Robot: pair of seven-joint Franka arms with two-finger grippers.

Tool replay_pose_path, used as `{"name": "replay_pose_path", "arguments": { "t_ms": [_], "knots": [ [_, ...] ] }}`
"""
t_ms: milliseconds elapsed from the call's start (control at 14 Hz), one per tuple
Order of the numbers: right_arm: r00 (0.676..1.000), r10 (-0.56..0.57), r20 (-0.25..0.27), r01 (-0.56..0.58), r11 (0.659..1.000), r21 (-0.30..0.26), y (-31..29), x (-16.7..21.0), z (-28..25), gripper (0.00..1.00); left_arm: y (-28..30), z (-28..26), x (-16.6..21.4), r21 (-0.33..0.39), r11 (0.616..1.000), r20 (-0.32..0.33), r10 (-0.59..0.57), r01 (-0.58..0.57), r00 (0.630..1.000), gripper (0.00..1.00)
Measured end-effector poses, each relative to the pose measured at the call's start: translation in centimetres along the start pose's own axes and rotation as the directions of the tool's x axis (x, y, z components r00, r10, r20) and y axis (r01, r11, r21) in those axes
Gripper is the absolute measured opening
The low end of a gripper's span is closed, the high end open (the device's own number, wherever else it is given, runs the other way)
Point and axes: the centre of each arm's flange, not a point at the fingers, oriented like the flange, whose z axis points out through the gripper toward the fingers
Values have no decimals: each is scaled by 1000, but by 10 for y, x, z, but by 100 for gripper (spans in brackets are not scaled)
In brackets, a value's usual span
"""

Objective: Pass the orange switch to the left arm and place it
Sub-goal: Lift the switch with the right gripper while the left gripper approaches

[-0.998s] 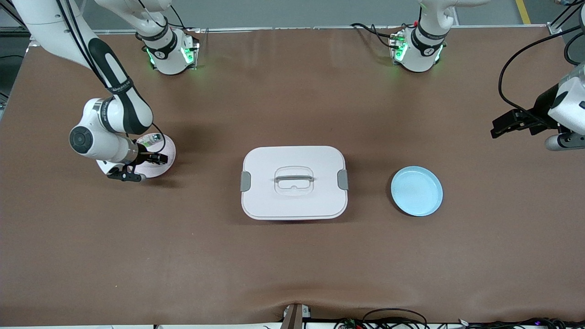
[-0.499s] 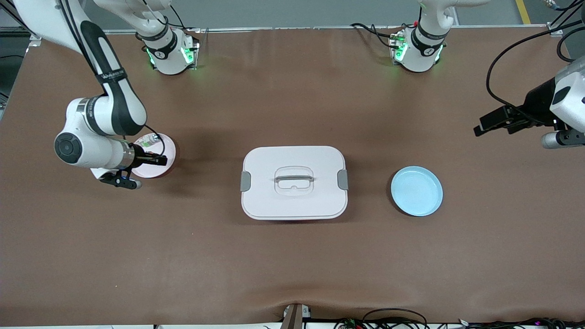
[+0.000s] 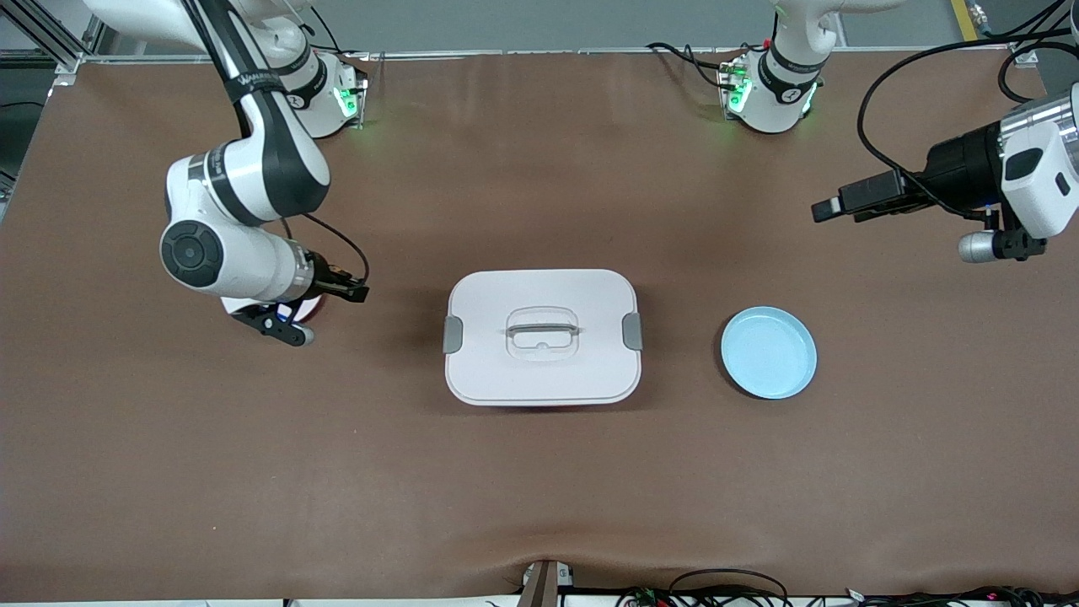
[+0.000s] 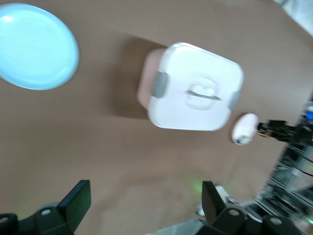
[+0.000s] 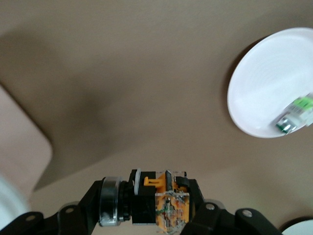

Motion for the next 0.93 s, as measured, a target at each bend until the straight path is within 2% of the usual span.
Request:
{"name": "replay_pose_path", "arguments": {
  "t_ms": [214,570,784,926],
  "knots": [
    [987,152,45,-154,986,65,-39,-21,-33,73,33,22,-7,-65,998,-23,-17,15,1000,100],
    [953,290,88,-297,951,83,-99,-40,-44,73,74,84,-46,-197,980,-120,-46,22,992,100],
    [916,359,177,-382,916,122,-134,-58,-49,73,80,118,-66,-255,966,-157,-83,40,984,100],
    [894,391,218,-427,891,152,-150,-67,-63,73,84,139,-70,-294,954,-184,-116,57,976,100]
  ]
}}
